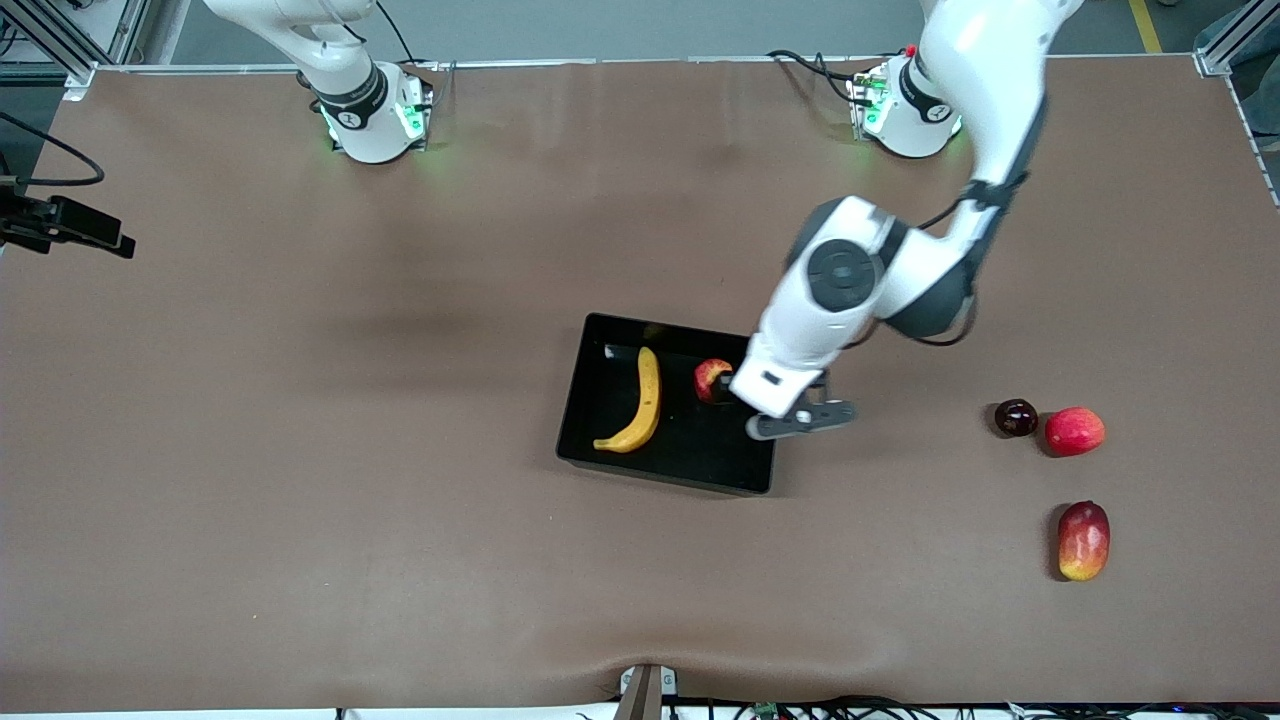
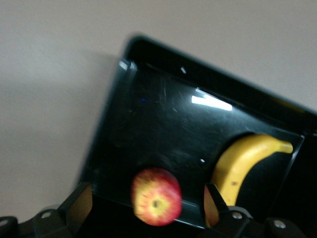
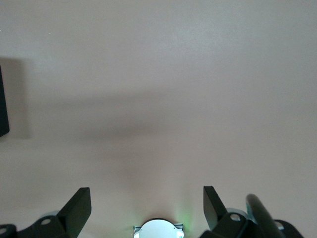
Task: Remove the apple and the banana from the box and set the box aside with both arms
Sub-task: 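Reach the left gripper into the black tray and grasp the red apple, then lift the red apple out and lower it beside the mango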
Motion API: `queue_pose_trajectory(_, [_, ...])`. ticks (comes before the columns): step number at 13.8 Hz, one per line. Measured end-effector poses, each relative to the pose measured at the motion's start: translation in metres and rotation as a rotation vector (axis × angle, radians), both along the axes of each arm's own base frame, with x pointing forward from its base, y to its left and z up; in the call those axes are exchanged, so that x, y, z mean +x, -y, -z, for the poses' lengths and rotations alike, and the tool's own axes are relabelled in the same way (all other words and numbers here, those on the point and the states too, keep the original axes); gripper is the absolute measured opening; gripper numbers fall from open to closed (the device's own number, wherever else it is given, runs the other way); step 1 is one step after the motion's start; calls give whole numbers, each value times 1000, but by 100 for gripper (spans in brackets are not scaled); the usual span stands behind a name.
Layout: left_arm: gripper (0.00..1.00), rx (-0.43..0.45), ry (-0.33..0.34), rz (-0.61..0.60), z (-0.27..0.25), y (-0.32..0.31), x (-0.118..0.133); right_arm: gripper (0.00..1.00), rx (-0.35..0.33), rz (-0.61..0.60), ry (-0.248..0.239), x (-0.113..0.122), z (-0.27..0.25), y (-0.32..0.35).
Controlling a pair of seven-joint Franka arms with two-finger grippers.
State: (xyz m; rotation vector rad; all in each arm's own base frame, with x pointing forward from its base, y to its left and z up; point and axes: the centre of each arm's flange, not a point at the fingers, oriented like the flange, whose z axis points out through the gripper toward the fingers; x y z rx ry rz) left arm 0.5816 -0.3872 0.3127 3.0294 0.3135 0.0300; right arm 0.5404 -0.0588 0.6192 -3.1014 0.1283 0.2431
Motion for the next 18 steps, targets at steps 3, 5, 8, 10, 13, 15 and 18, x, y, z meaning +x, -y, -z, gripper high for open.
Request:
queue_pose_trajectory(3, [100,22,-53,-1,44,27,-15,100,0,0,0,0,0,0])
queue_pose_trajectory(5, [100,36,-76,-2,63,26,-16,100,0,0,0,0,0,0])
queue_pose_trajectory(8, [100,60,-112,-3,86,22,-21,100,0,-1,0,0,0,-1])
queue_pose_trajectory(10, [93,69,-129,3,97,24,-26,100,0,-2,0,0,0,-1])
queue_pose_trajectory(13, [64,68,-126,14,96,30,-30,100,0,-2,-3,0,1,0])
queue_pose_trajectory(15, [64,56,-105,8,83,30,-23,100,0,-1,-6,1,2,0])
queue_pose_trajectory(18, [64,24,-40,-21,29,19,6,100,3,-1,-27,-1,4,0])
